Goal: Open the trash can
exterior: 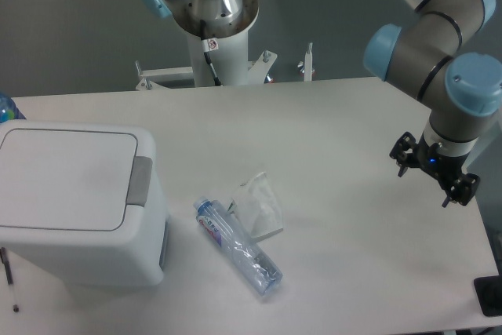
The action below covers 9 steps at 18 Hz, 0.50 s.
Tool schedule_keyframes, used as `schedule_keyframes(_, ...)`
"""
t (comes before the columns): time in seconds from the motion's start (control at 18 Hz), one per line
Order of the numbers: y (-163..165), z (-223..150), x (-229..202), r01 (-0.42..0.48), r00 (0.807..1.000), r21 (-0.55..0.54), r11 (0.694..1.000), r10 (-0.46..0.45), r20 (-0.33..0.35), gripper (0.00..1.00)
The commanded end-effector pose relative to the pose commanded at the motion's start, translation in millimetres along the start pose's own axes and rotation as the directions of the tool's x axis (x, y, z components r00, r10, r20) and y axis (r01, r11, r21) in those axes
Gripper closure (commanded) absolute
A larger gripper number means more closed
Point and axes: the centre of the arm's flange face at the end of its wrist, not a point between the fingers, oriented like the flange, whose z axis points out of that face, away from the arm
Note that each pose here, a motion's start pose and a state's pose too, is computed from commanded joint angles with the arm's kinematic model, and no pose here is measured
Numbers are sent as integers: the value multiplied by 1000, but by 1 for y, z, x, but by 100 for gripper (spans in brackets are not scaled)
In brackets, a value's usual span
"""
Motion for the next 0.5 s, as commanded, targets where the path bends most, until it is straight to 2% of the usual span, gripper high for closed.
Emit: schedule_keyframes(0.5,0,-4,-2,6,1000,6,1000,-6,8,0)
